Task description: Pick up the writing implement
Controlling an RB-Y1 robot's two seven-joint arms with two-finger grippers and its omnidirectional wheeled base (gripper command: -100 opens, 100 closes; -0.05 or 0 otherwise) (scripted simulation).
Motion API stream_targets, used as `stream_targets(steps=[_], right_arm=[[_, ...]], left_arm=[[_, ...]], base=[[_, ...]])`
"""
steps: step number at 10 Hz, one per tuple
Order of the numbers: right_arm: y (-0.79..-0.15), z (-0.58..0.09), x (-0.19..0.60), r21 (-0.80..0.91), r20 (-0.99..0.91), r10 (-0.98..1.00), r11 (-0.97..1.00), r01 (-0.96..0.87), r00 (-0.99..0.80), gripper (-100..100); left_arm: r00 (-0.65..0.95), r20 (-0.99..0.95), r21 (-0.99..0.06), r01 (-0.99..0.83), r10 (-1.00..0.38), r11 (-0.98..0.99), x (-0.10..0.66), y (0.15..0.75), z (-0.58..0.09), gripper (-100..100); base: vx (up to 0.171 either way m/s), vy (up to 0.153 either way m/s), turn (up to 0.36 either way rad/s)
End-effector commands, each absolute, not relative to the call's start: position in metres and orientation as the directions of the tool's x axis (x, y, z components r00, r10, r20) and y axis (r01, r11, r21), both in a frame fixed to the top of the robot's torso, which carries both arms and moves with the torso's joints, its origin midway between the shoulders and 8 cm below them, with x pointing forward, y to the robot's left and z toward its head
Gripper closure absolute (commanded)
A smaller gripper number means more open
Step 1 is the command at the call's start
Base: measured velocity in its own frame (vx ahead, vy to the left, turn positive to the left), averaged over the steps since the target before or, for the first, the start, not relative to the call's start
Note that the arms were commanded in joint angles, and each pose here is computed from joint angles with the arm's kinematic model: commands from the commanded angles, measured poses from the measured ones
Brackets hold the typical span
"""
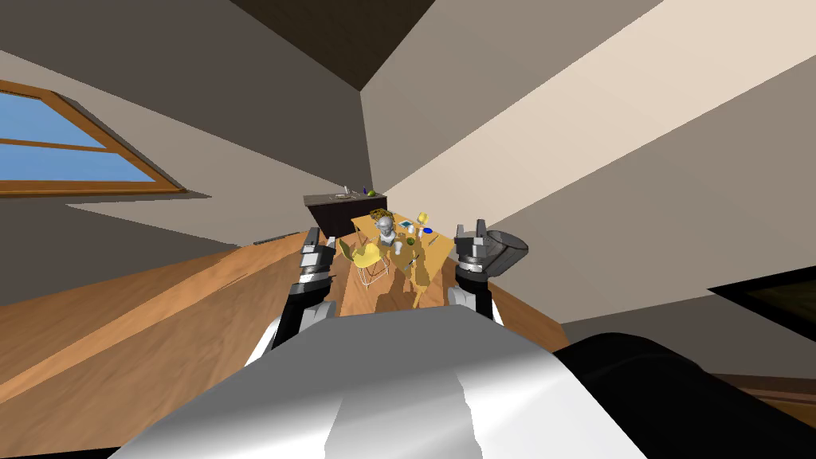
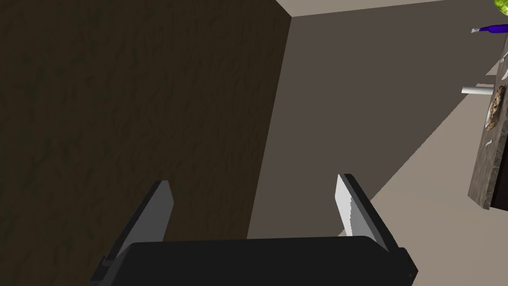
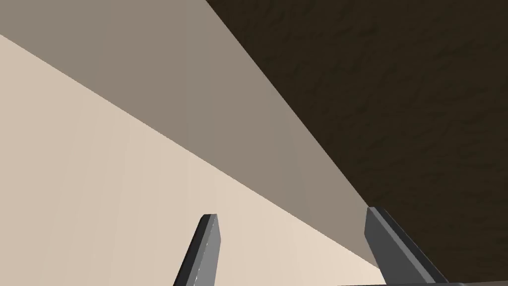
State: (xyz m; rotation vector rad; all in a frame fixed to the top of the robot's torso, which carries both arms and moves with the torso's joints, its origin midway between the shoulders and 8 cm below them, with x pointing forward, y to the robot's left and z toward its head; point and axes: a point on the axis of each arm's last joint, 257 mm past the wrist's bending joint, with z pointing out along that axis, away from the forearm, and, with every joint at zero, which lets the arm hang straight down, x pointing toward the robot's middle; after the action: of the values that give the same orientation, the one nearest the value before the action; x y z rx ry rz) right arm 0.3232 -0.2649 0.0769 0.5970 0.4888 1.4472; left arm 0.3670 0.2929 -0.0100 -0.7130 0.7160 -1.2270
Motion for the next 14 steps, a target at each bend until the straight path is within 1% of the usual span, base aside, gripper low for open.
stream_targets(steps=[1,5,6,9,11,12,13,14], right_arm=[[-0.267,0.067,0.333,0.67,0.039,0.998,0.006,-0.742,0.044,-100],[-0.284,0.03,0.365,0.748,0.092,0.995,-0.084,-0.659,-0.022,-100],[-0.284,0.03,0.366,0.749,0.093,0.995,-0.084,-0.658,-0.021,-100],[-0.309,-0.01,0.402,0.806,0.197,0.979,-0.194,-0.56,-0.055,-100],[-0.319,-0.024,0.414,0.813,0.261,0.963,-0.257,-0.523,-0.068,-100],[-0.32,-0.029,0.416,0.817,0.263,0.963,-0.257,-0.516,-0.063,-100],[-0.329,-0.041,0.428,0.82,0.318,0.945,-0.312,-0.481,-0.07,-100],[-0.331,-0.046,0.43,0.824,0.321,0.945,-0.312,-0.472,-0.064,-100]], left_arm=[[0.186,-0.098,-0.803,0.566,-0.978,0.188,0.367,0.293,-0.01,0],[0.186,-0.097,-0.803,0.566,-0.978,0.188,0.367,0.293,-0.01,0],[0.186,-0.097,-0.803,0.566,-0.978,0.188,0.367,0.293,-0.01,0],[0.186,-0.098,-0.803,0.566,-0.978,0.188,0.367,0.293,-0.01,0],[0.186,-0.098,-0.803,0.566,-0.978,0.188,0.367,0.293,-0.01,0],[0.186,-0.098,-0.803,0.566,-0.978,0.188,0.367,0.293,-0.01,0],[0.186,-0.098,-0.803,0.566,-0.978,0.188,0.367,0.293,-0.01,0],[0.186,-0.098,-0.803,0.566,-0.978,0.188,0.367,0.293,-0.01,0]], base=[[-0.062,0.019,-0.027],[-0.067,0.069,-0.031],[-0.014,0.042,-0.009],[-0.009,0.049,-0.018],[-0.002,0.049,-0.016],[0.001,0.034,-0.007],[0.002,0.034,-0.012],[0.005,0.029,-0.007]])
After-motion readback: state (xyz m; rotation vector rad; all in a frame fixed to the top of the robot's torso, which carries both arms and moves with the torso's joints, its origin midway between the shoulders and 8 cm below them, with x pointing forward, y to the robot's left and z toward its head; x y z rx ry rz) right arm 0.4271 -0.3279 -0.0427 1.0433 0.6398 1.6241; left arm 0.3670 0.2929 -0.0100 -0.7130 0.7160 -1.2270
